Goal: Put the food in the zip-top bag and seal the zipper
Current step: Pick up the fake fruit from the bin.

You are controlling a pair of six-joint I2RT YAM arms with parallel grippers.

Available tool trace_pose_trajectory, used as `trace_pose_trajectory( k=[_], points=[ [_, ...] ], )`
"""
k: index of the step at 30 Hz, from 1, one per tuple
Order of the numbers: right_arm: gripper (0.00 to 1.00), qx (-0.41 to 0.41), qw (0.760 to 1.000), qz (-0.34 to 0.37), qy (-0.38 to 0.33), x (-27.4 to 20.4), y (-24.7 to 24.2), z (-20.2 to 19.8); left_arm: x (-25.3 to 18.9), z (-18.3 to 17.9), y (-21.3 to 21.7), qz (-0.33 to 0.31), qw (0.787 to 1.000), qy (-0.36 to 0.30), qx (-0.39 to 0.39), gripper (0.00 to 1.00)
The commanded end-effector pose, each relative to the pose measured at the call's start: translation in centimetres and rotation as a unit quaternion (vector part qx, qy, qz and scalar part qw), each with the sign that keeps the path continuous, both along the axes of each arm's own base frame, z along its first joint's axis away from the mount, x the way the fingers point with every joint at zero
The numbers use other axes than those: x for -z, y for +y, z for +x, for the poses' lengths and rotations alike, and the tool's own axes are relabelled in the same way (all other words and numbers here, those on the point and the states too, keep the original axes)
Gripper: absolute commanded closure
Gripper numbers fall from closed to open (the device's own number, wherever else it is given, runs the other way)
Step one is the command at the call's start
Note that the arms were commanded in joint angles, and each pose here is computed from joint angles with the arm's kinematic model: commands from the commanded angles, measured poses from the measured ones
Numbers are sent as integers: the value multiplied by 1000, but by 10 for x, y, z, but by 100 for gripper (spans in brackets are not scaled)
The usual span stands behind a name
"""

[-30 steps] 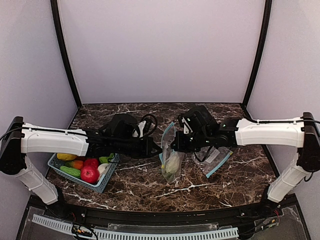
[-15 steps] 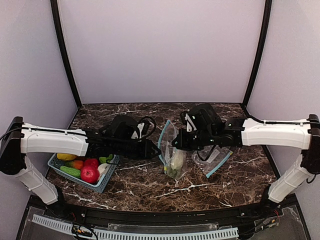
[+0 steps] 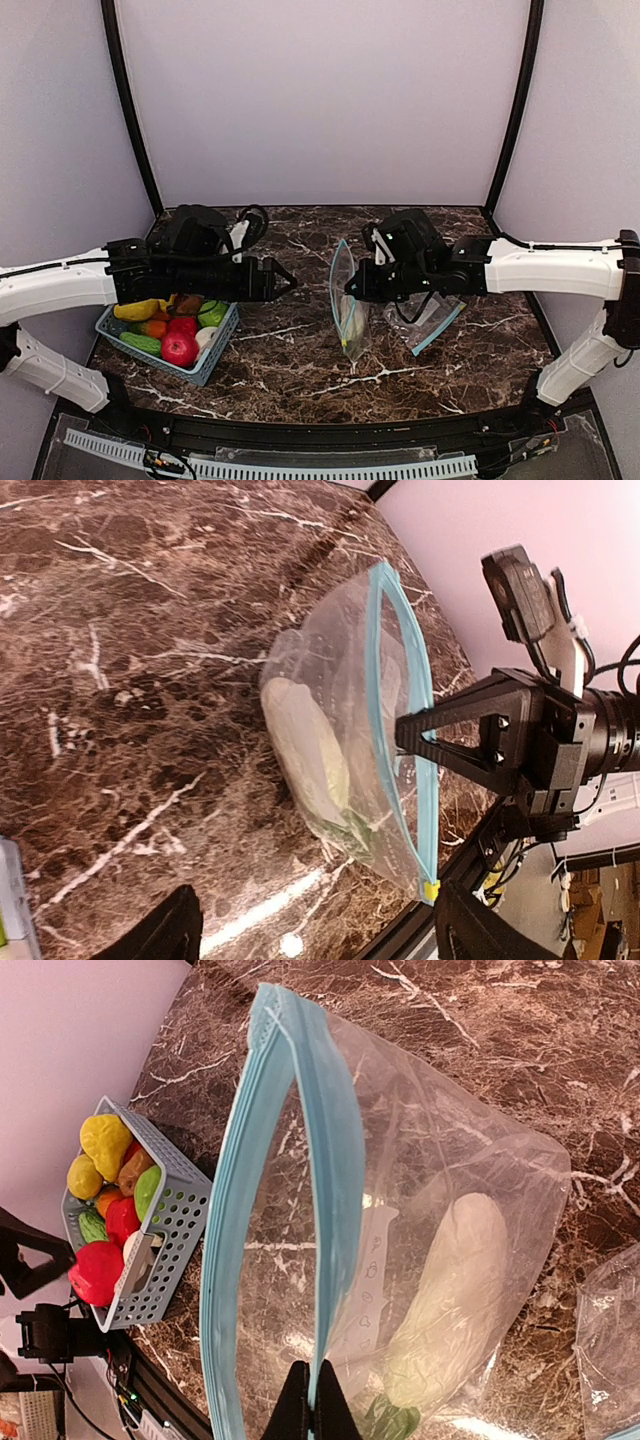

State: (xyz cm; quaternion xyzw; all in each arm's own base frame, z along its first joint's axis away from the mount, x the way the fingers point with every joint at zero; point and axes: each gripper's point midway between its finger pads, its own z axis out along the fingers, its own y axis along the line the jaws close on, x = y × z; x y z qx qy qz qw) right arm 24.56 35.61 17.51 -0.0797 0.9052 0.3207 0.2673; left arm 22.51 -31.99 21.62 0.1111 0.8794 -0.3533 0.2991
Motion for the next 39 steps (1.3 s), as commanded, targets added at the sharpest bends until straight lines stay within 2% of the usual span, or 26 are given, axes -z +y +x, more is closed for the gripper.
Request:
trace_pose_trajectory(
  k=[1,6,11,16,29,39],
  points=[
    [100,1,1000,13,-11,-6,2,4,12,6,62,68,996,11,-59,18],
    [100,0,1000,13,-9,-5,3,3,20,15,131,91,984,36,-146,17],
    [100,0,1000,14,-10,-6,4,4,43,-3,187,144,964,72,-213,5],
    [100,-9,1000,16,-9,-5,8,4,77,-22,228,172,941,115,-268,1],
    [100,-8,1000,18,-10,-5,8,4,111,-50,228,146,934,183,-271,1],
    [100,-7,1000,17,-9,-4,7,3,120,-58,229,162,931,202,-258,1]
  ],
)
